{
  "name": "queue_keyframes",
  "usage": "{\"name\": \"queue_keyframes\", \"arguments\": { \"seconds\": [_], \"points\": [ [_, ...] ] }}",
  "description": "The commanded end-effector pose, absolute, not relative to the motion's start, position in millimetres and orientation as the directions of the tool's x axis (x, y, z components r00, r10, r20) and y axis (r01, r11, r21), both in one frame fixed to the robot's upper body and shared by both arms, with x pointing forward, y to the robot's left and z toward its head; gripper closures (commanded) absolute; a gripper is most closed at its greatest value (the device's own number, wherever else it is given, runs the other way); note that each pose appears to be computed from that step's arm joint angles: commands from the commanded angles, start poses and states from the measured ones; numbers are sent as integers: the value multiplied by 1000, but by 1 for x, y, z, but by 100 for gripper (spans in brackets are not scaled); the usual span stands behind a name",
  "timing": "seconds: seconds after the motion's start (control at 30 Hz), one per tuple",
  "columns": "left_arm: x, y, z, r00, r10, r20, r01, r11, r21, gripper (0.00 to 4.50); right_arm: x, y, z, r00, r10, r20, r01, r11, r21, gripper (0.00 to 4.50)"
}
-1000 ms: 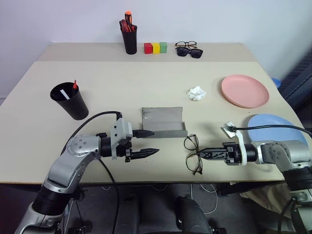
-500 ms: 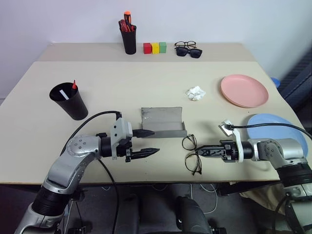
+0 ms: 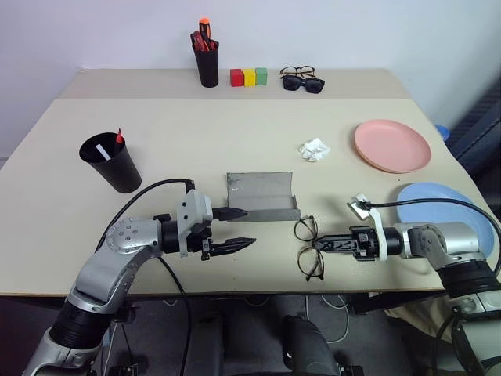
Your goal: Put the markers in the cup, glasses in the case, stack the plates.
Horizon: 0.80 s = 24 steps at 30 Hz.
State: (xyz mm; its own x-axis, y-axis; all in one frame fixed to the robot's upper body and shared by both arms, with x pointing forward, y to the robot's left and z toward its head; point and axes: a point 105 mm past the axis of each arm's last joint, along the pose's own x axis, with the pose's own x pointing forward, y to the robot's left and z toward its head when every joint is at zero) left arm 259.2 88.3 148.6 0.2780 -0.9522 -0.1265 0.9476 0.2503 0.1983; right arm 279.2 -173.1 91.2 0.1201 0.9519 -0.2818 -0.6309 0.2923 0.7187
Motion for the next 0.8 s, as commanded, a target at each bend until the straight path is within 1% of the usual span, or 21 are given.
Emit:
{"name": "queue_keyframes", "arguments": {
  "seconds": [0.03, 0.23, 0.37, 0.5, 0.57, 0.63, 0.67, 0.7, 0.77, 0.8],
  "points": [
    [257, 89, 159, 283, -954, -100, 939, 254, 232, 162, 280, -173, 88, 129, 947, -294, -630, 307, 713, 446],
    [259, 89, 158, 287, -953, -98, 938, 259, 231, 162, 280, -175, 91, 137, 947, -291, -632, 310, 710, 446],
    [261, 89, 158, 289, -953, -95, 937, 261, 231, 162, 282, -178, 94, 162, 943, -290, -634, 325, 702, 446],
    [263, 89, 157, 288, -953, -96, 937, 260, 233, 162, 279, -175, 99, 154, 950, -272, -645, 306, 700, 446],
    [264, 89, 157, 286, -953, -96, 937, 258, 236, 162, 275, -170, 103, 150, 957, -250, -671, 284, 685, 446],
    [265, 89, 157, 285, -954, -97, 937, 255, 238, 162, 274, -164, 107, 172, 959, -225, -711, 279, 646, 395],
    [265, 89, 157, 284, -954, -98, 937, 255, 240, 162, 274, -162, 109, 200, 956, -215, -733, 292, 615, 363],
    [266, 90, 157, 285, -953, -98, 936, 255, 242, 162, 275, -161, 110, 233, 948, -217, -757, 317, 571, 320],
    [267, 91, 157, 288, -952, -100, 935, 257, 246, 162, 273, -162, 106, 314, 908, -277, -814, 408, 414, 212],
    [267, 92, 157, 290, -952, -100, 934, 258, 246, 162, 272, -161, 107, 354, 893, -277, -826, 437, 355, 166]
  ]
}}
